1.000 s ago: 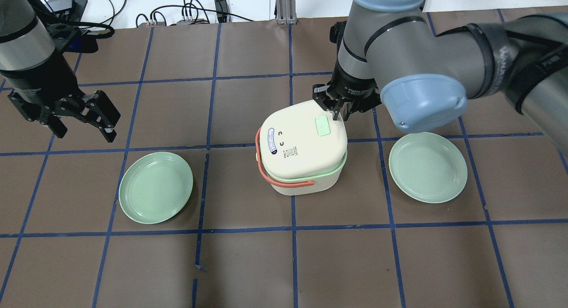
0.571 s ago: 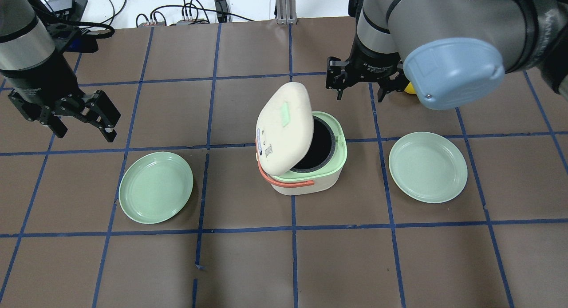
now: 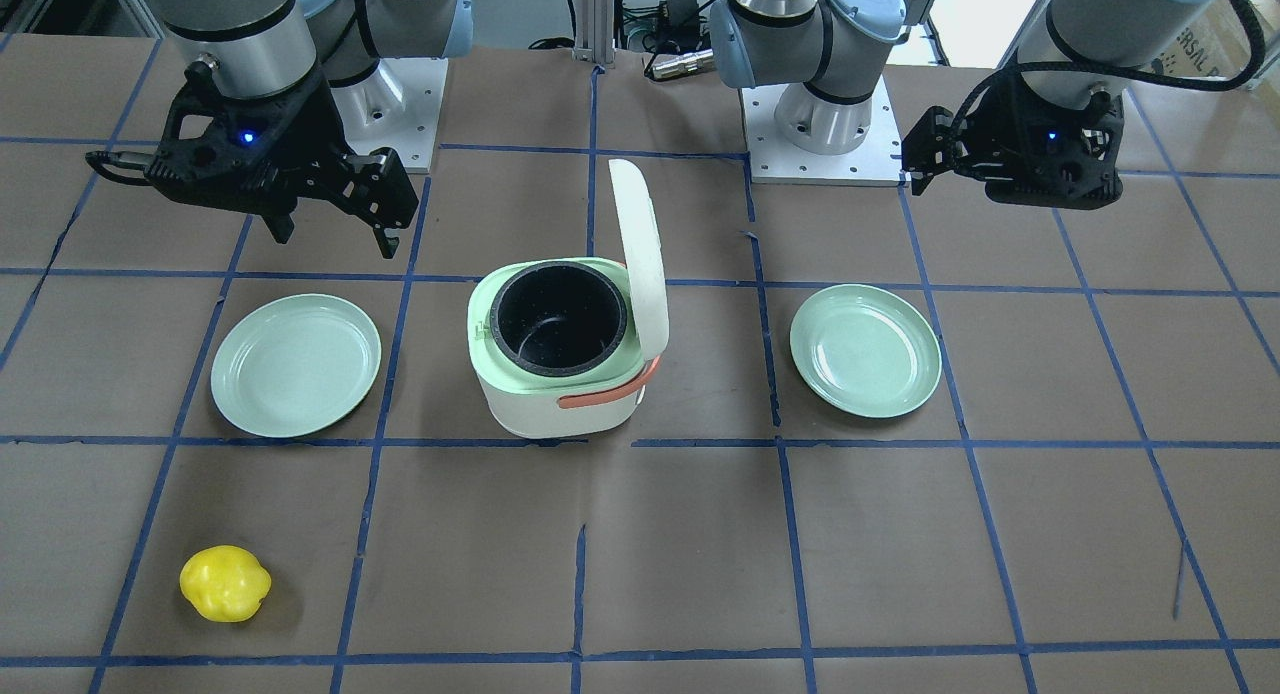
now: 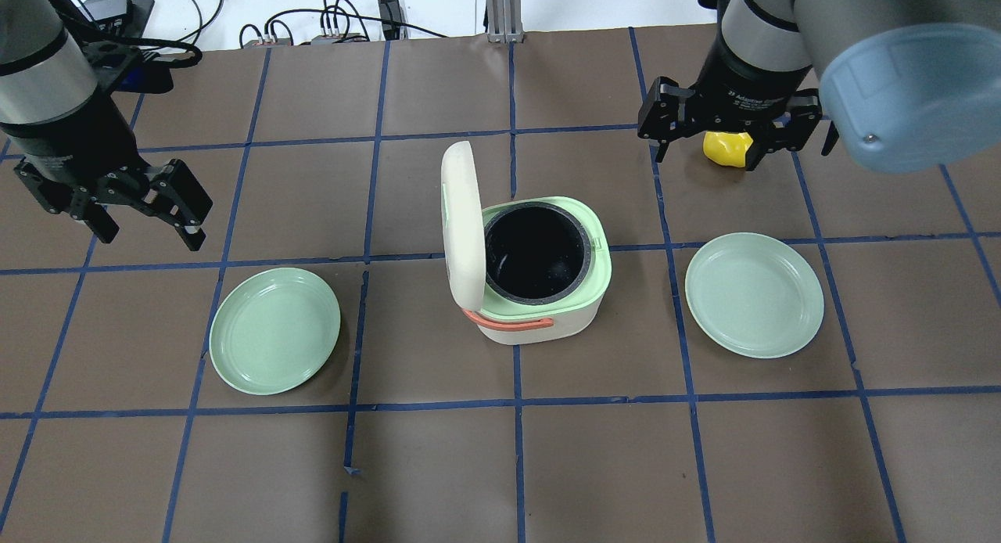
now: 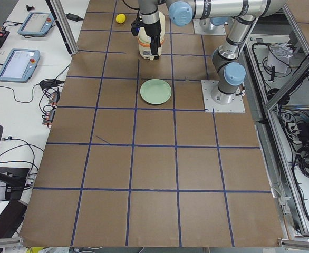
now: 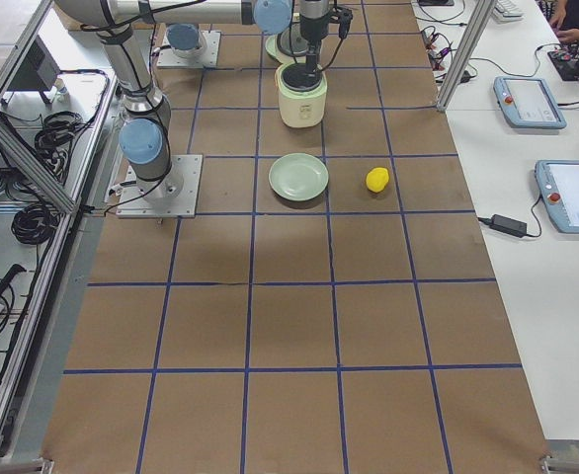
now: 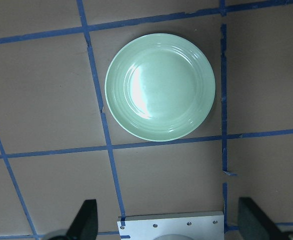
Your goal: Press rice cooker button
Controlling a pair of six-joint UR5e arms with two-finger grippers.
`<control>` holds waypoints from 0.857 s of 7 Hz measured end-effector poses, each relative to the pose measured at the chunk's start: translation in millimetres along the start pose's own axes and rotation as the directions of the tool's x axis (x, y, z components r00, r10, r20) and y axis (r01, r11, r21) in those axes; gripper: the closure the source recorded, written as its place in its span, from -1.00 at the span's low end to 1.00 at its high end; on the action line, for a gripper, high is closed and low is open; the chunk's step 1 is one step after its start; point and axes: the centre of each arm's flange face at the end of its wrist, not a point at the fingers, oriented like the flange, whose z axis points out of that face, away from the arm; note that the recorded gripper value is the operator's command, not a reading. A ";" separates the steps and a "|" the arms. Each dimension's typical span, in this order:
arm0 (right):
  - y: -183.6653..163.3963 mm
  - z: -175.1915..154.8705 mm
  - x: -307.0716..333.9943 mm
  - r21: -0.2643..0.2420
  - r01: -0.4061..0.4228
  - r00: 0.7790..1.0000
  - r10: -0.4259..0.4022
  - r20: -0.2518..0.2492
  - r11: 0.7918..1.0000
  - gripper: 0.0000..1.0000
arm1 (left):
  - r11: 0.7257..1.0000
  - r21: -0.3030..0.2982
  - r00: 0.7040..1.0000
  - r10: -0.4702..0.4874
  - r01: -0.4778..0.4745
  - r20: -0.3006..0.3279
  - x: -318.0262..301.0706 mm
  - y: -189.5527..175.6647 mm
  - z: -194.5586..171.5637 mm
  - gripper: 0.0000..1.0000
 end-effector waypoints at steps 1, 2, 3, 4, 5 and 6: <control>2.6 -3.2 -0.1 0.003 -0.002 1.000 0.002 0.004 1.000 -0.99 | 1.000 0.000 1.000 0.000 0.000 0.000 0.0 0.0 0.0 -1.00; 4.4 -5.1 -1.1 0.004 -0.001 1.000 0.001 0.009 1.000 -0.99 | 1.000 0.000 1.000 0.000 0.000 0.000 0.0 0.0 0.0 -1.00; 5.3 -5.7 -1.6 0.004 0.000 1.000 0.000 0.010 1.000 -0.99 | 1.000 0.000 1.000 0.000 0.000 0.000 0.0 0.0 0.0 -1.00; 5.6 -5.7 -1.8 0.002 0.000 1.000 0.000 0.011 1.000 -0.99 | 1.000 0.000 1.000 0.000 0.000 0.000 0.0 0.1 -0.1 -1.00; 6.0 -5.3 -1.8 0.000 0.001 1.000 -0.001 0.011 1.000 -0.99 | 1.000 0.000 1.000 0.000 0.000 0.000 0.0 0.0 0.0 -1.00; 6.4 -4.6 -1.8 -0.002 0.002 1.000 -0.002 0.010 1.000 -0.99 | 1.000 0.000 1.000 0.000 0.000 0.000 0.0 -0.1 0.1 -1.00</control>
